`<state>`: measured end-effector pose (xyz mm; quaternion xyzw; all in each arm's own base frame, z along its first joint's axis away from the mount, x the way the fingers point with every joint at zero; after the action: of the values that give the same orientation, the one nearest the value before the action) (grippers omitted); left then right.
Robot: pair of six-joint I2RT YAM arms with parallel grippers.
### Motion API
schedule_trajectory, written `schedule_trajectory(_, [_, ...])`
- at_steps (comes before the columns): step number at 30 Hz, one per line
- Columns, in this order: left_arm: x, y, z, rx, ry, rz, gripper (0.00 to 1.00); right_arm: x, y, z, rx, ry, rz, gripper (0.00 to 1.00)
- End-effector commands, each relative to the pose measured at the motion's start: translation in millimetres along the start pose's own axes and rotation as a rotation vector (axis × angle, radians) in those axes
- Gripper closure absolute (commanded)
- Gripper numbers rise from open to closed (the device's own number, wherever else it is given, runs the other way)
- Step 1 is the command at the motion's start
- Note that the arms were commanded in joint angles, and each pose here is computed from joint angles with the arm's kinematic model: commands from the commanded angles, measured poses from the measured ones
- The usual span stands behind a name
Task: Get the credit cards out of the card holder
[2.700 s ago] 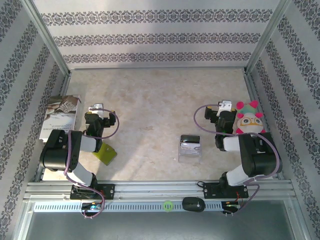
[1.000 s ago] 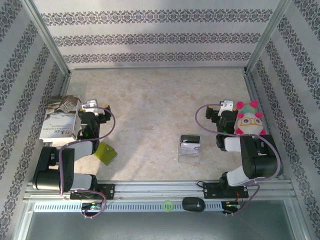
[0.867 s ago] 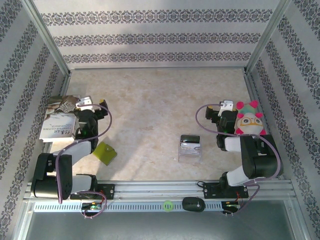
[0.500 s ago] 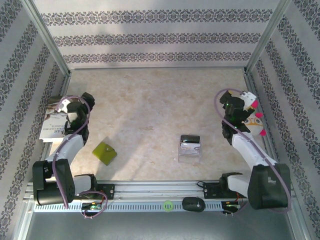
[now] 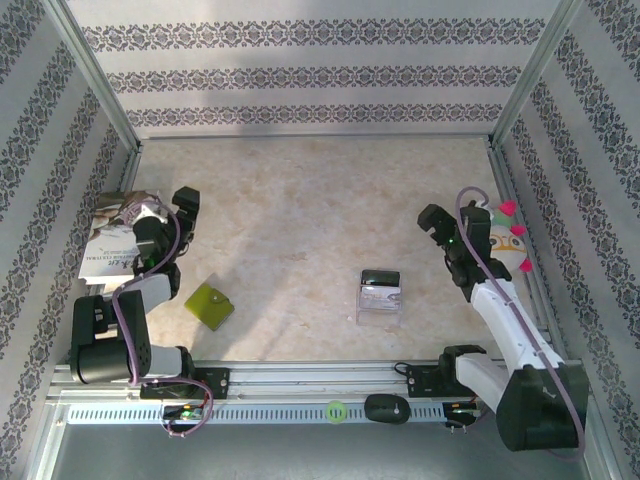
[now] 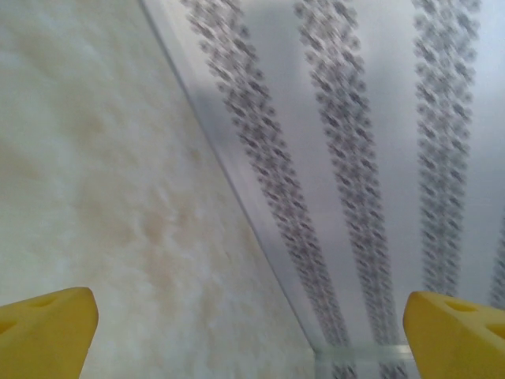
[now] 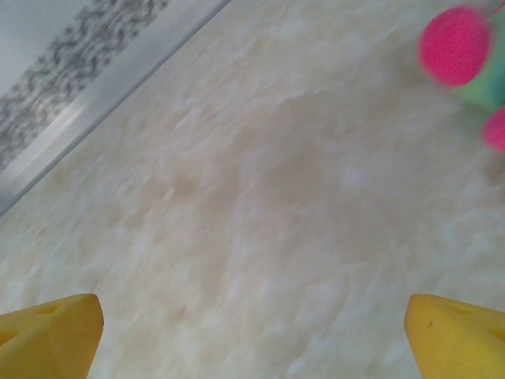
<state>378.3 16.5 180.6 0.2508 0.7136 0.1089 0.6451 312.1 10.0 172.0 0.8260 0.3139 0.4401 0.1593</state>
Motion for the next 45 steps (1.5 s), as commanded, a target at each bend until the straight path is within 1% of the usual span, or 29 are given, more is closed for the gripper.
schedule_trajectory(1, [-50.2, -28.8, 2.2, 0.148, -0.155, 0.066, 0.00, 9.7, -45.0, -18.6, 0.220, 0.039, -0.067, 0.04])
schedule_trajectory(5, [-75.5, -77.4, -3.4, 0.309, -0.161, 0.192, 0.02, 4.7, -87.8, -34.2, 0.377, -0.008, -0.153, 0.07])
schedule_trajectory(8, [-88.3, -104.3, -13.6, 0.386, -0.180, 0.257, 0.02, -2.7, -113.9, -46.6, 0.466, -0.045, -0.210, 0.06])
schedule_trajectory(13, [-88.7, -141.3, -26.3, 0.492, -0.178, 0.301, 0.01, -15.1, -134.4, -63.6, 0.539, -0.087, -0.231, 0.04])
schedule_trajectory(16, [-83.6, -155.3, -31.5, 0.540, -0.175, 0.312, 0.01, -25.3, -148.8, -70.4, 0.595, -0.126, -0.260, 0.02])
schedule_trajectory(19, [-78.1, -160.3, -33.8, 0.553, -0.165, 0.325, 0.01, -33.2, -158.7, -72.9, 0.622, -0.157, -0.285, 0.02])
schedule_trajectory(21, [-75.2, -161.5, -34.2, 0.556, -0.160, 0.324, 0.01, -34.7, -164.2, -73.3, 0.640, -0.157, -0.295, 0.04])
schedule_trajectory(25, [-75.6, -164.4, -32.7, 0.573, -0.170, 0.328, 0.01, -38.0, -167.9, -73.4, 0.665, -0.177, -0.329, 0.18])
schedule_trajectory(33, [-72.1, -171.3, -28.9, 0.603, -0.179, 0.320, 0.00, -45.0, -165.1, -71.0, 0.669, -0.238, -0.390, 0.33])
schedule_trajectory(38, [-72.2, -175.5, -25.4, 0.624, -0.190, 0.304, 0.01, -44.7, -168.3, -67.5, 0.692, -0.242, -0.410, 0.33])
schedule_trajectory(42, [-72.7, -177.0, -24.1, 0.633, -0.197, 0.299, 0.01, -37.9, -171.9, -70.1, 0.730, -0.206, -0.426, 0.24])
schedule_trajectory(45, [-71.9, -177.5, -24.0, 0.636, -0.194, 0.301, 0.01, -37.1, -175.3, -71.5, 0.763, -0.201, -0.437, 0.23])
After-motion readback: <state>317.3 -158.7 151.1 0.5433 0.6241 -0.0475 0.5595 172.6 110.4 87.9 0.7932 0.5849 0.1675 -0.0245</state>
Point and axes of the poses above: each hand's point on the last joint's axis, 136 mm out from that joint toward the fingers, its own z axis out along the fingers, its own x axis along the line the jaws close on, y = z × x, the point moved 2 cm from there along -z, back along the fingers, and after that the axes turned 10 degrees about z, right-handed, at the moved point
